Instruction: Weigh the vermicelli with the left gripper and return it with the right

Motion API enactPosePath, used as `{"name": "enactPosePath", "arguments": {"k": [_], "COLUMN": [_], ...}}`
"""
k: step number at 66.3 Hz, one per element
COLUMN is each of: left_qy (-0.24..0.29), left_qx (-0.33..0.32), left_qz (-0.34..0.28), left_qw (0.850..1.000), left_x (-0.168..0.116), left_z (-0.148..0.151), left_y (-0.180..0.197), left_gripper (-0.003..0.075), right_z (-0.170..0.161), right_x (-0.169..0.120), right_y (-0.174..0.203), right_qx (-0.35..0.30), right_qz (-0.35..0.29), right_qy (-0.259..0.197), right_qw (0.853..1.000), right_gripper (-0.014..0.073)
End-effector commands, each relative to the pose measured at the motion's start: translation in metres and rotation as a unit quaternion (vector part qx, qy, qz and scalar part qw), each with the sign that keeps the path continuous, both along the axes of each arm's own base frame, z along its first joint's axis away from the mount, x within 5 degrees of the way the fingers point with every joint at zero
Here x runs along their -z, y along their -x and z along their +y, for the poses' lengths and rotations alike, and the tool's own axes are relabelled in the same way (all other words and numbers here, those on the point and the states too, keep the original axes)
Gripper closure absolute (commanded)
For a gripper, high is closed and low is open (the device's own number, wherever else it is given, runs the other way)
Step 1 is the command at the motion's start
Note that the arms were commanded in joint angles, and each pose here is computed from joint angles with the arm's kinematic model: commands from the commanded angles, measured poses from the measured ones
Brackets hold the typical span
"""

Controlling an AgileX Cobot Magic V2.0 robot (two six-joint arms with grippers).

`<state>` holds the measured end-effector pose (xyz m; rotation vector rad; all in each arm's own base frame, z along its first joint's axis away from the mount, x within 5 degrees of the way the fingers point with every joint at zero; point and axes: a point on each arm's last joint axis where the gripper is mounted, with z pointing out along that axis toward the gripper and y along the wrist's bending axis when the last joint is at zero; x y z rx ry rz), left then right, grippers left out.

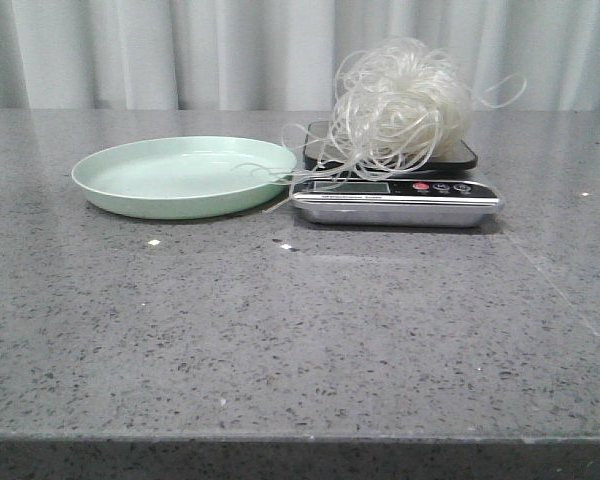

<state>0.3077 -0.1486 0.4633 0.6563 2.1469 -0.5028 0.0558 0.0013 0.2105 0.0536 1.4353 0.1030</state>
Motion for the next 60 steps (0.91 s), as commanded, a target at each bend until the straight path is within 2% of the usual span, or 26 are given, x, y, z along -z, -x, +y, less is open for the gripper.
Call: {"name": "enactPosePath", "arguments": {"k": [1,13,21,38,60], "left_qy": [0.032,0.054,0.065,0.085,0.115], "left_qx": [-0.016,-0.05,-0.064,-0.084,-0.098], "left_qz": [-0.076,-0.139,-0.17,-0.218,-0.281], "left_qw": [0.996,0.987,0.981,0.969,0.948], "left_x": [-0.025,-0.012,0.007,0.067,0.143], "left_z": [0.024,0.054,0.07,0.099,0.122], "left_y": [0.041,0.103,0.144,0.216,0.275], "left_gripper": [0.0125,0.0125,0.0125,0.0125,0.0125], "right_z": [-0.001,-0.001,-0.001,-0.001,-0.001], "right_x": [-0.011,-0.011,-0.011,-0.011,-0.011], "right_y": [0.003,0.003,0.003,0.003,0.003], "right_qx": [0.004,0.004,0.004,0.004,0.004], "right_qz": [-0.052,-0.052,-0.052,-0.052,-0.052], "right_qy": [0.002,0.002,0.002,0.002,0.002], "right_qw": [0.999,0.999,0.999,0.999,0.999], "right_gripper": [0.043,0.043,0.043,0.043,0.043]}}
